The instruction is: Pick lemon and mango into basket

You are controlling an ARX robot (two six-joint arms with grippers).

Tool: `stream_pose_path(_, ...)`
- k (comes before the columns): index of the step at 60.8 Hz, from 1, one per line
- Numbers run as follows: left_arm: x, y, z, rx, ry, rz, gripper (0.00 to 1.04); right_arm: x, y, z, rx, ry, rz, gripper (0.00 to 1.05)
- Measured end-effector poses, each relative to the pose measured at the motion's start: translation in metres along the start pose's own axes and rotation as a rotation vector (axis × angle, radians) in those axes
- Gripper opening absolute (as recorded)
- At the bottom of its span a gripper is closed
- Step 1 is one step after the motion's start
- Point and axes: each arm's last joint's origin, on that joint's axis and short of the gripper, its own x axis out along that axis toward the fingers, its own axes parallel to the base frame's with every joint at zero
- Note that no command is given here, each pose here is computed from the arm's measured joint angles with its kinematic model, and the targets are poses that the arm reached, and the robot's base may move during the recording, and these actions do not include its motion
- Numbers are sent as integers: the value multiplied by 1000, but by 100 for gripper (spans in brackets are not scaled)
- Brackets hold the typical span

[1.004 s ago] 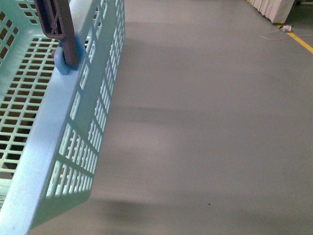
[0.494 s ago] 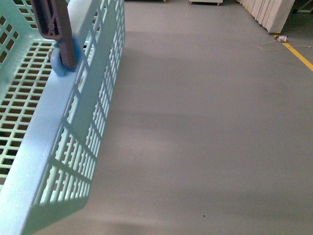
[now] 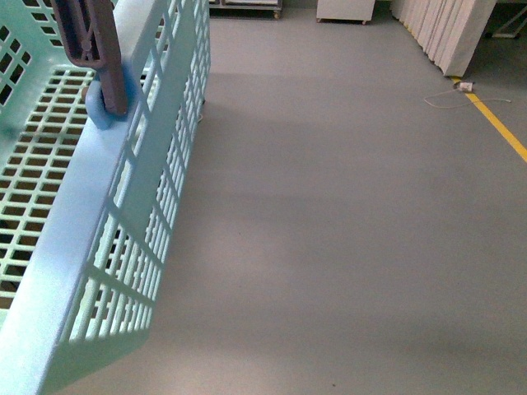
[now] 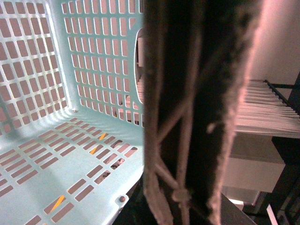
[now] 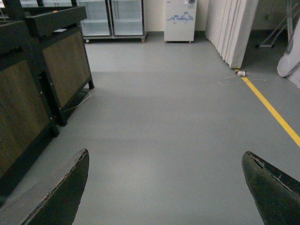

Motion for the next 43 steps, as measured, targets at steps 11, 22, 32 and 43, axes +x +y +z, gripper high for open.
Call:
stream_pose_path(11,0,0,0,0,0,0,6,0,0,0,0,0,0,96)
stream_pose_path(22,0,0,0,0,0,0,6,0,0,0,0,0,0,96)
stream_pose_path(32,0,0,0,0,0,0,6,0,0,0,0,0,0,96)
stream_pose_path(43,0,0,0,0,0,0,6,0,0,0,0,0,0,96)
